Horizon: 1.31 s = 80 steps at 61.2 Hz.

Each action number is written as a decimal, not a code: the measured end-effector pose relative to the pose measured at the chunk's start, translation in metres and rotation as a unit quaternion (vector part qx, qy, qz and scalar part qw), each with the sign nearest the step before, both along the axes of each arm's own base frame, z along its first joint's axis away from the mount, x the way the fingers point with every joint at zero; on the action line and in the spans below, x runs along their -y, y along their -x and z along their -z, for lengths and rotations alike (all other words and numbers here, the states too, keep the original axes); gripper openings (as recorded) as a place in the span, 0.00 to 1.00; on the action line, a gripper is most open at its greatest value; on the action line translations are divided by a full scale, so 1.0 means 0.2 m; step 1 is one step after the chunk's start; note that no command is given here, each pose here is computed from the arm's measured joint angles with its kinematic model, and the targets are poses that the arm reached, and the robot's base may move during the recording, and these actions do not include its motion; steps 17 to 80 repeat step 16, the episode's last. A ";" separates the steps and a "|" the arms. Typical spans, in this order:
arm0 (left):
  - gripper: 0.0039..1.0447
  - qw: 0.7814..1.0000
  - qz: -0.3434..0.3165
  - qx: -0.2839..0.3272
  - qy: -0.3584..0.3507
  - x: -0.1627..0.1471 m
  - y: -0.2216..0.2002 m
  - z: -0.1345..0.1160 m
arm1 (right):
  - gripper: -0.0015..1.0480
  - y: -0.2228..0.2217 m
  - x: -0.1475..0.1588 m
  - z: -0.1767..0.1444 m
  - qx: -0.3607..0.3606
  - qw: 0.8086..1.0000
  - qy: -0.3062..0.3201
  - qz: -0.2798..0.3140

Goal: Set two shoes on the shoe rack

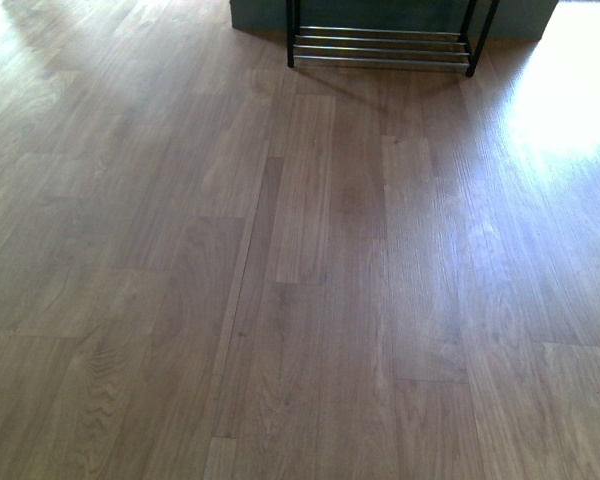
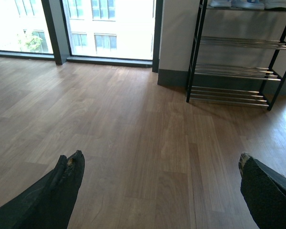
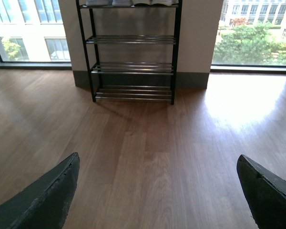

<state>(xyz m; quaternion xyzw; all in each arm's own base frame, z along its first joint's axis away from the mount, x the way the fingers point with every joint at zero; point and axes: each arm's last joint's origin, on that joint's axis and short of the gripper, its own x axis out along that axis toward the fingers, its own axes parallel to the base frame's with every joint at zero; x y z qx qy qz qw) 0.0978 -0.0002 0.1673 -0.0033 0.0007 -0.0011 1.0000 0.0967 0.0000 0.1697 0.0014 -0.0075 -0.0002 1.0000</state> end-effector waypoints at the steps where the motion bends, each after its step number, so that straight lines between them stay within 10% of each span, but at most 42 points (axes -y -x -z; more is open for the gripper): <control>1: 0.91 1.000 0.000 0.000 0.000 0.00 0.00 0.00 | 0.91 0.00 0.00 0.00 0.000 1.000 0.000 0.000; 80: 0.91 1.000 0.000 0.000 0.000 0.00 0.00 0.00 | 0.91 0.00 0.00 0.00 0.000 1.000 0.000 0.000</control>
